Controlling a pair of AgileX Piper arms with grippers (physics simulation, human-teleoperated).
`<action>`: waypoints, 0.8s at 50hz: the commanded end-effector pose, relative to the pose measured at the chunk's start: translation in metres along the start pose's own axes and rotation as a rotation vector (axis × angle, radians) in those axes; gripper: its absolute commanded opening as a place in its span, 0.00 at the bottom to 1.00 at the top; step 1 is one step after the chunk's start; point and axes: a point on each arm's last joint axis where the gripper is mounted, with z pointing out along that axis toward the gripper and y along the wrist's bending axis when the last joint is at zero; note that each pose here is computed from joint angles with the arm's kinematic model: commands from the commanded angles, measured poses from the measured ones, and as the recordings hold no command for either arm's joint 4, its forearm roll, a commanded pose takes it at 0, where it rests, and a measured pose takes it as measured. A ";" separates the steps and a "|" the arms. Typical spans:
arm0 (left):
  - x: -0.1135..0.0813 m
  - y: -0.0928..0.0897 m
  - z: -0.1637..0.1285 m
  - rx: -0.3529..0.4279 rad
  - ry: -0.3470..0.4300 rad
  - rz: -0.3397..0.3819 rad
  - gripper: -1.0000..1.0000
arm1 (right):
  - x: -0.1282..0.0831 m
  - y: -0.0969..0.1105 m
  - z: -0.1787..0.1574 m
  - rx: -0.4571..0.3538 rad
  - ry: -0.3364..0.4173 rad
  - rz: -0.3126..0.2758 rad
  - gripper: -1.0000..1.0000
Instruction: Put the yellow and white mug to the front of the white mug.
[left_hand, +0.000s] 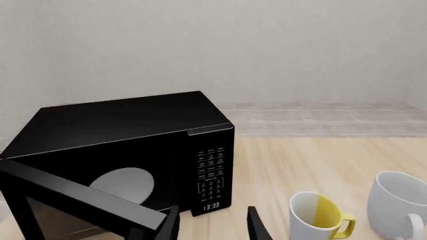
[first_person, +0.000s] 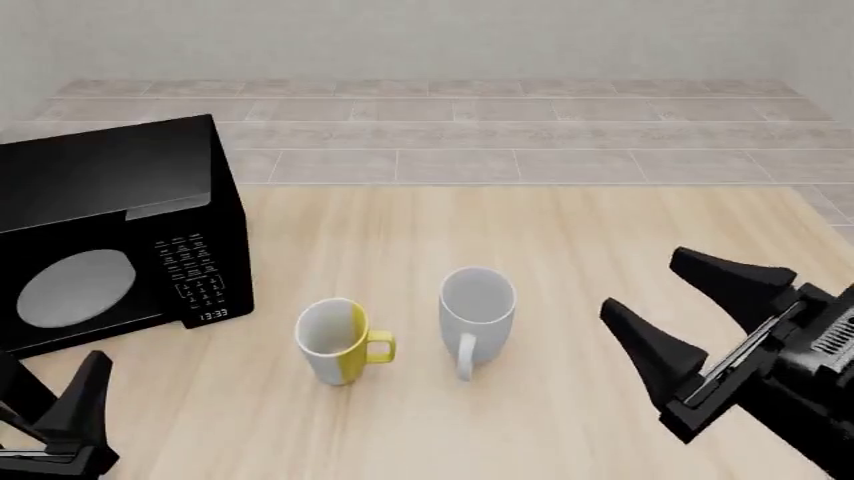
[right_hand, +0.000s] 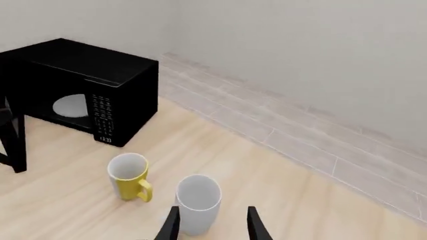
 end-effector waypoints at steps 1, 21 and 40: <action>0.000 0.000 0.000 0.000 0.000 0.000 1.00 | -0.040 0.021 0.037 -0.191 0.096 -0.109 1.00; 0.000 0.000 0.000 0.000 0.000 0.000 1.00 | -0.056 0.058 0.082 -0.358 0.236 -0.152 1.00; 0.000 0.000 0.000 0.000 0.000 0.000 1.00 | -0.047 0.087 0.141 -0.429 0.390 -0.240 1.00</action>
